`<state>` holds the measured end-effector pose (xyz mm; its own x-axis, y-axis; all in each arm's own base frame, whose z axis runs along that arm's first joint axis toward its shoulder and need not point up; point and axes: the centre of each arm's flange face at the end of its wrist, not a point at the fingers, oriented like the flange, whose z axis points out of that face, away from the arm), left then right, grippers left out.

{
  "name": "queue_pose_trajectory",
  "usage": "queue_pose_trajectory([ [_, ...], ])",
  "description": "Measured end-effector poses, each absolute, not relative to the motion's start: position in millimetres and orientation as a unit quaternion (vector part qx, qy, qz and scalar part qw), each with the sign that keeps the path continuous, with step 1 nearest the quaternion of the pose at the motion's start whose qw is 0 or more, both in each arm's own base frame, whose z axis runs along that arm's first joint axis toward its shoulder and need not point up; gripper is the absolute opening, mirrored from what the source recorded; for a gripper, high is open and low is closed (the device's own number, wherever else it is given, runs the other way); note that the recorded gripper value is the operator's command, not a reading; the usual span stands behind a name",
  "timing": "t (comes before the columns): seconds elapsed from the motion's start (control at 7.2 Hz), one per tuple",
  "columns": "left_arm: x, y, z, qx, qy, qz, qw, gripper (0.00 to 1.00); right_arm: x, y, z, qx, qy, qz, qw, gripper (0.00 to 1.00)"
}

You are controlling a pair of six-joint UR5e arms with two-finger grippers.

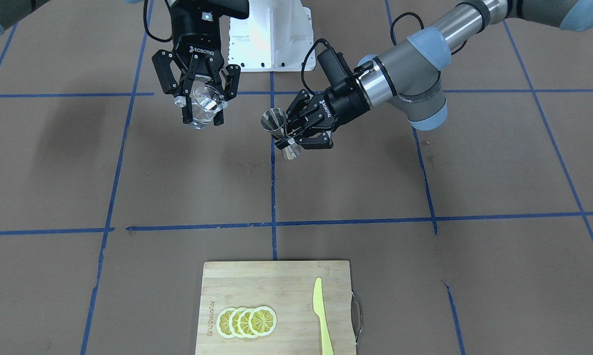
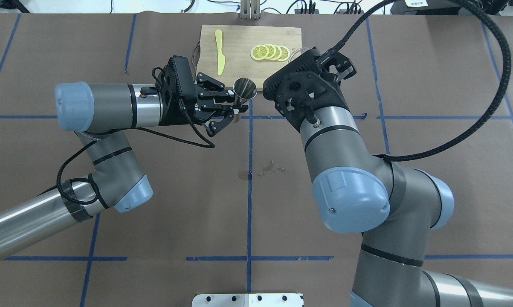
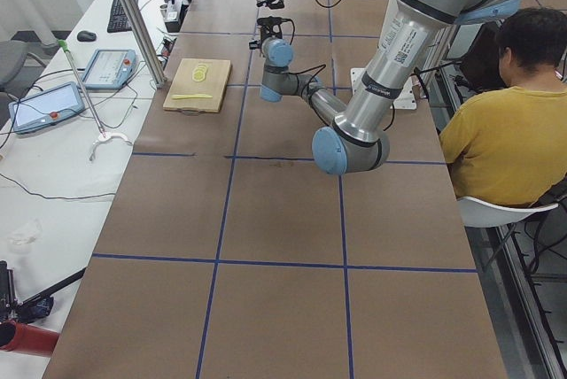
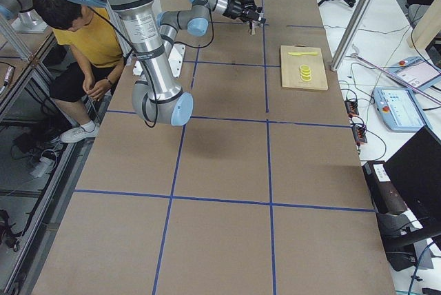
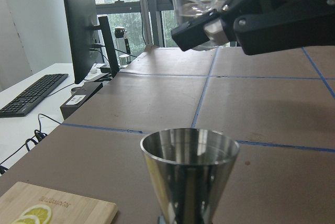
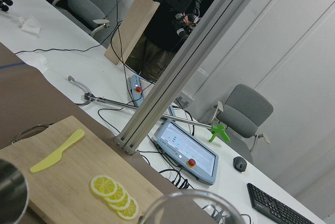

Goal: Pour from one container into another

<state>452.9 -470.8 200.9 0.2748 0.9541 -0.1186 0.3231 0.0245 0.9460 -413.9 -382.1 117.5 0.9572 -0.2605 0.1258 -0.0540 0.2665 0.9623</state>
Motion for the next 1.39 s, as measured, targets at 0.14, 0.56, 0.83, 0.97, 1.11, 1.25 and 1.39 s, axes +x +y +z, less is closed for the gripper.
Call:
queue_pose_trajectory([
  [0.14,454,-470,201,0.623,0.513,0.315,0.5,0.0,-423,-383,115,0.603,-0.119,-0.074,0.785,0.0],
  [0.56,457,-467,201,0.622,0.514,0.316,0.499,0.0,-438,-377,107,0.612,-0.09,-0.107,0.778,0.0],
  [0.83,457,-467,201,0.621,0.514,0.316,0.499,0.0,-441,-374,103,0.616,-0.072,-0.136,0.772,0.0],
  [0.97,457,-467,201,0.621,0.514,0.316,0.499,0.0,-441,-373,101,0.618,-0.063,-0.149,0.77,0.0],
  [1.11,457,-467,201,0.621,0.514,0.316,0.499,0.0,-442,-372,101,0.619,-0.056,-0.158,0.767,0.0],
  [1.25,457,-467,201,0.621,0.514,0.316,0.499,0.0,-442,-372,100,0.619,-0.052,-0.163,0.766,0.0],
  [1.39,457,-467,201,0.621,0.514,0.316,0.499,0.0,-442,-372,99,0.62,-0.049,-0.167,0.765,0.0],
])
